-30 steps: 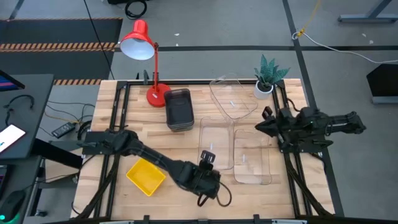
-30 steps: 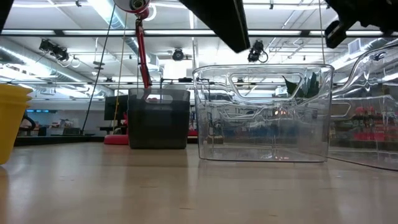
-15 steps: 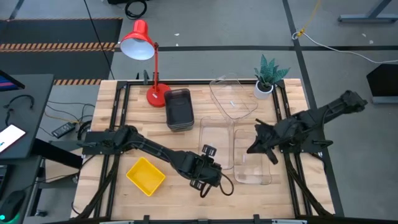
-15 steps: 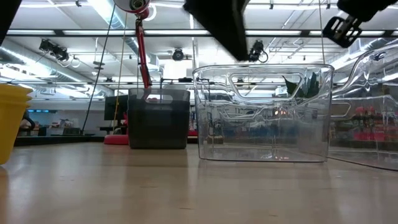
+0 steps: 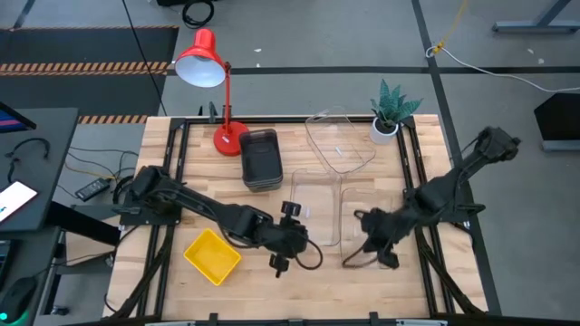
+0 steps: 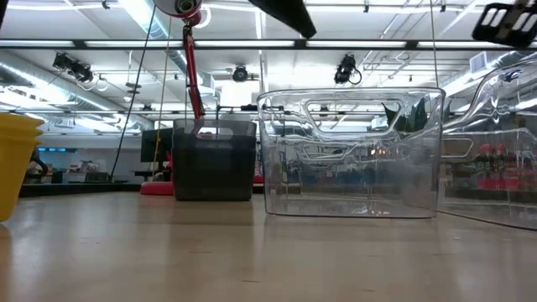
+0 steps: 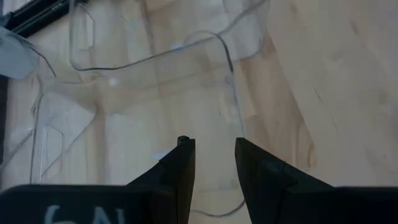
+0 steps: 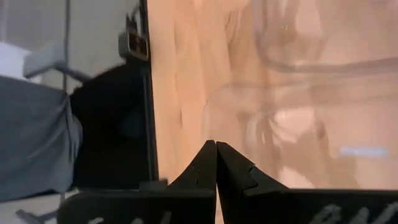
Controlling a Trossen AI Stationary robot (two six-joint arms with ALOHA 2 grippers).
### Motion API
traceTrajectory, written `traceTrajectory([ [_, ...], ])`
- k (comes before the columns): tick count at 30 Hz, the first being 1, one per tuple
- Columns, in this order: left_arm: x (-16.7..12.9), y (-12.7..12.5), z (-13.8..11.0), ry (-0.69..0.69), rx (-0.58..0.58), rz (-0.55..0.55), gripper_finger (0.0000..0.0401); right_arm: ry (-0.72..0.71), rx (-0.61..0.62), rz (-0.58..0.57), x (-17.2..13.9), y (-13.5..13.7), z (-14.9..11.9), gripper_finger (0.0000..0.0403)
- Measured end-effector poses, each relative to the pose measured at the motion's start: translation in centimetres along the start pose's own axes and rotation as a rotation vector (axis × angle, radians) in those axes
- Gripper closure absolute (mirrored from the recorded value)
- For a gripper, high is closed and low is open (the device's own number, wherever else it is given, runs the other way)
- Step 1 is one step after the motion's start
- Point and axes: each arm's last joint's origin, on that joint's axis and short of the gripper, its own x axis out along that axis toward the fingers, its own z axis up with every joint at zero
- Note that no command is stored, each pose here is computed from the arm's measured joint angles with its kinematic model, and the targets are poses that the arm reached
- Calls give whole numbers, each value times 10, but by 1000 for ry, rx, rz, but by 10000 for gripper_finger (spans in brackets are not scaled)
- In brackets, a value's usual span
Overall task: Stack baskets by color
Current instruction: Stack the bottom right transparent bin on top of the bottom left transparent bin
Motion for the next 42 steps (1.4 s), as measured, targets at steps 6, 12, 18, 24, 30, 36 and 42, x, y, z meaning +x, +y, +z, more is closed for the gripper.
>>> traceTrajectory([
  [6, -3, 0, -3, -89, -43, -24, 280, 136, -12, -89, 23, 27, -6, 400],
  [12, 3, -2, -6, -97, -74, -36, 280, 258, -53, -243, 44, 45, -8, 400],
  [18, -3, 0, -3, -116, -112, -33, 280, 338, -78, -296, 61, 64, -7, 400],
  [24, -4, 1, -3, -115, -149, -37, 280, 394, -121, -354, 77, 68, -9, 397],
  [30, -5, 1, -3, -112, -152, -37, 280, 405, -127, -384, 84, 67, -10, 359],
  [36, -4, 0, -5, -89, -165, -39, 280, 401, -141, -416, 88, 65, -12, 308],
  [42, -4, 0, -7, -71, -169, -39, 280, 477, -123, -415, 84, 64, -15, 296],
])
